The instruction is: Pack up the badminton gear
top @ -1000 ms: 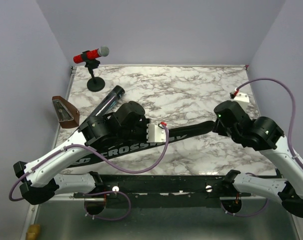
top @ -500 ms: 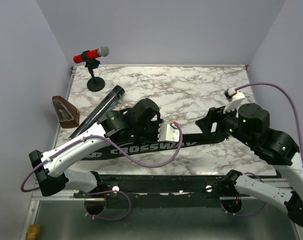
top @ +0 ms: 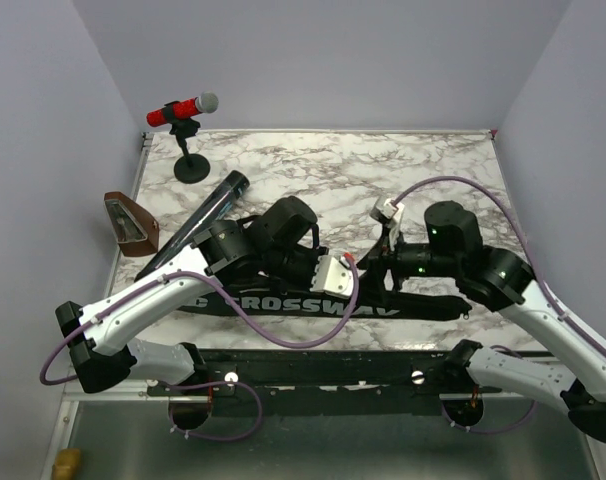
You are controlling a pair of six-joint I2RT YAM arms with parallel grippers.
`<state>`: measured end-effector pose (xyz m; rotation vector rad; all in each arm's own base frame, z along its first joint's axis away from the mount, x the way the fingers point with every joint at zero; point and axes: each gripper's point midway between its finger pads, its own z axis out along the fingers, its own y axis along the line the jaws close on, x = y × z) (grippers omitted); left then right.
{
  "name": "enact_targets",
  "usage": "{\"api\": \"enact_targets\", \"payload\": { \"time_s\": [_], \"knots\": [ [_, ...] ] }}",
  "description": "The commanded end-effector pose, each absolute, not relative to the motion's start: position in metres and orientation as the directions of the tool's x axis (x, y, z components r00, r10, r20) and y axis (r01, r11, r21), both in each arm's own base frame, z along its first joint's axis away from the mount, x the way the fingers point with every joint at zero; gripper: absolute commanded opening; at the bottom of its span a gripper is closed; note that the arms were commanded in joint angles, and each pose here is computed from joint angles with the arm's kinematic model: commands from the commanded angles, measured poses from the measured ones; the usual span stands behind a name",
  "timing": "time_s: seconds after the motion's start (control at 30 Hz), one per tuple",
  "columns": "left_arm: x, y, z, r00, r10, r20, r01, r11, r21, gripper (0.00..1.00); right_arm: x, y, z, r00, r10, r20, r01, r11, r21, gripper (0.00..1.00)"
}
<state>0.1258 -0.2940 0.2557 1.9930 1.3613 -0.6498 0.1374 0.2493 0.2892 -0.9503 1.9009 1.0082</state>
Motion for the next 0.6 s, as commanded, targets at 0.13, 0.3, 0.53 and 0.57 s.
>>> {"api": "enact_targets", "payload": {
  "time_s": [0.13,0.3,0.53,0.57],
  "knots": [
    [0.114,-0.294,0.286,0.434,0.526,-0.732,0.897,-0.332,0.293,0.0,0.11,0.267,0.254,-0.463,-0.362,-0.809,-0.886,0.22,0.409,0.8],
    [0.115,-0.296,0.286,0.431,0.533,-0.728,0.898,-0.335,0.287,0.0,0.106,0.269,0.244,-0.49,-0.368,-0.79,-0.872,0.21,0.442,0.77],
    [0.125,-0.31,0.315,0.433,0.517,-0.738,0.898,-0.312,0.309,0.0,0.113,0.279,0.231,-0.571,-0.419,-0.706,-0.82,0.249,0.516,0.3],
    [0.127,-0.312,0.325,0.436,0.512,-0.74,0.898,-0.301,0.32,0.0,0.114,0.28,0.235,-0.566,-0.41,-0.715,-0.824,0.251,0.508,0.21]
  ]
}}
